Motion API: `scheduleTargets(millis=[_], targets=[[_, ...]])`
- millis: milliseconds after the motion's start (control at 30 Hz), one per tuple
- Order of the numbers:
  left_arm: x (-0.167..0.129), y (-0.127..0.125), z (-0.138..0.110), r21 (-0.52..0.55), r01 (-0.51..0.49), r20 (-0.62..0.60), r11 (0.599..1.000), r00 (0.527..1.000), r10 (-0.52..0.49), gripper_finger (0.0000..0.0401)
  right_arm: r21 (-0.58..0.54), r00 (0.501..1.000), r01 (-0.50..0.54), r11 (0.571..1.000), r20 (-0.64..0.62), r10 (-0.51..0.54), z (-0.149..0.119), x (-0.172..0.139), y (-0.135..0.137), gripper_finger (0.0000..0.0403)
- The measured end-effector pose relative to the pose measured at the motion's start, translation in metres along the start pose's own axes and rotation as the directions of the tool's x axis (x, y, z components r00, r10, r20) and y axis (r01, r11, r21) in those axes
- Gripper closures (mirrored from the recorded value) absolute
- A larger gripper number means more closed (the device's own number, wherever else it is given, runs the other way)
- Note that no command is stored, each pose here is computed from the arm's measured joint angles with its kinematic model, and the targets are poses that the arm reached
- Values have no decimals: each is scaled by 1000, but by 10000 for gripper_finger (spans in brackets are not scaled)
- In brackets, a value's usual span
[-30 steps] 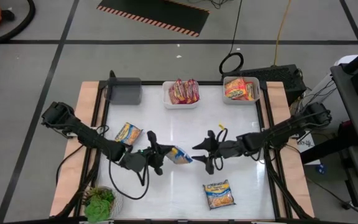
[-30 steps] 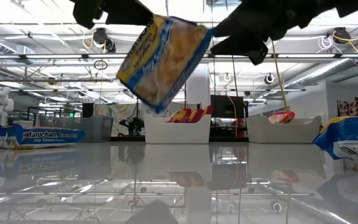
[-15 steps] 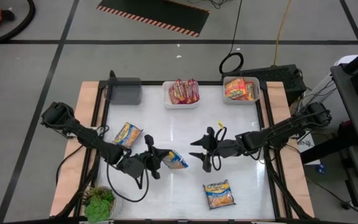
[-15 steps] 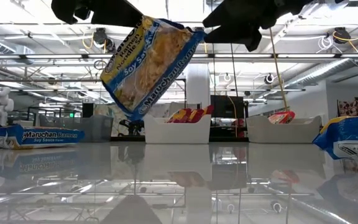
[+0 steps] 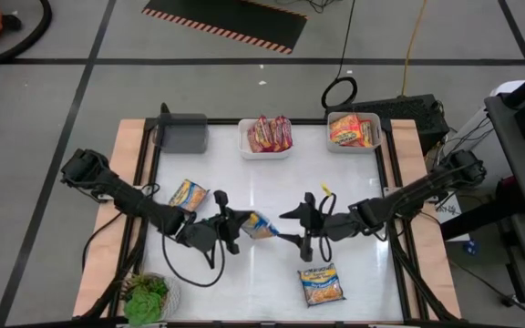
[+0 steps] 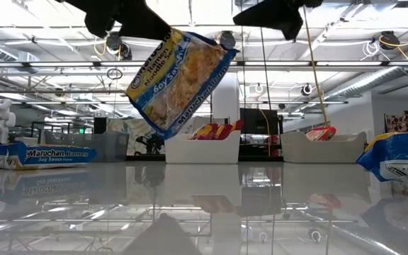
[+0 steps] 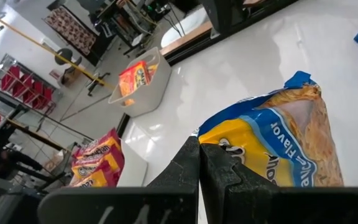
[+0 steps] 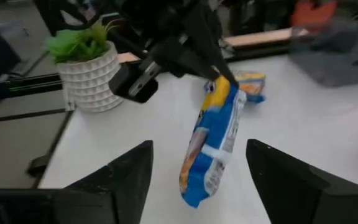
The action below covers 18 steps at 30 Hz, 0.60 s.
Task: Sort Maruchan noodles
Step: Put the middle blue noodle pack into the black bin
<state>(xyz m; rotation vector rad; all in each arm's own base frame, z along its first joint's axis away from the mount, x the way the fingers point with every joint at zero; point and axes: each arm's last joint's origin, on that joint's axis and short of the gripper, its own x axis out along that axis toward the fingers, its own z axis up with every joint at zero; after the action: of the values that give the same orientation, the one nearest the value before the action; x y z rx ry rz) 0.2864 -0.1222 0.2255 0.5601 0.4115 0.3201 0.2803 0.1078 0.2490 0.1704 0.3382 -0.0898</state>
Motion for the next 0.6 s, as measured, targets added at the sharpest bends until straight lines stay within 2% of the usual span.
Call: scheduleTargets(millis=[133, 267, 467, 600], targets=[[5, 4, -1, -4, 12, -3, 1000, 1000, -12, 401, -36, 997, 66, 997, 30, -65, -1, -4, 5, 143], [7, 6, -1, -14, 10, 0, 1000, 1000, -10, 401, -24, 997, 78, 997, 24, -78, -4, -1, 7, 146], [9, 10, 6, -64, -13, 54, 998, 998, 17, 401, -52, 993, 118, 992, -4, -119, -16, 20, 12, 147], [9, 11, 6, -58, -21, 54, 998, 998, 25, 401, -125, 986, 166, 978, 6, -166, -11, 33, 19, 147]])
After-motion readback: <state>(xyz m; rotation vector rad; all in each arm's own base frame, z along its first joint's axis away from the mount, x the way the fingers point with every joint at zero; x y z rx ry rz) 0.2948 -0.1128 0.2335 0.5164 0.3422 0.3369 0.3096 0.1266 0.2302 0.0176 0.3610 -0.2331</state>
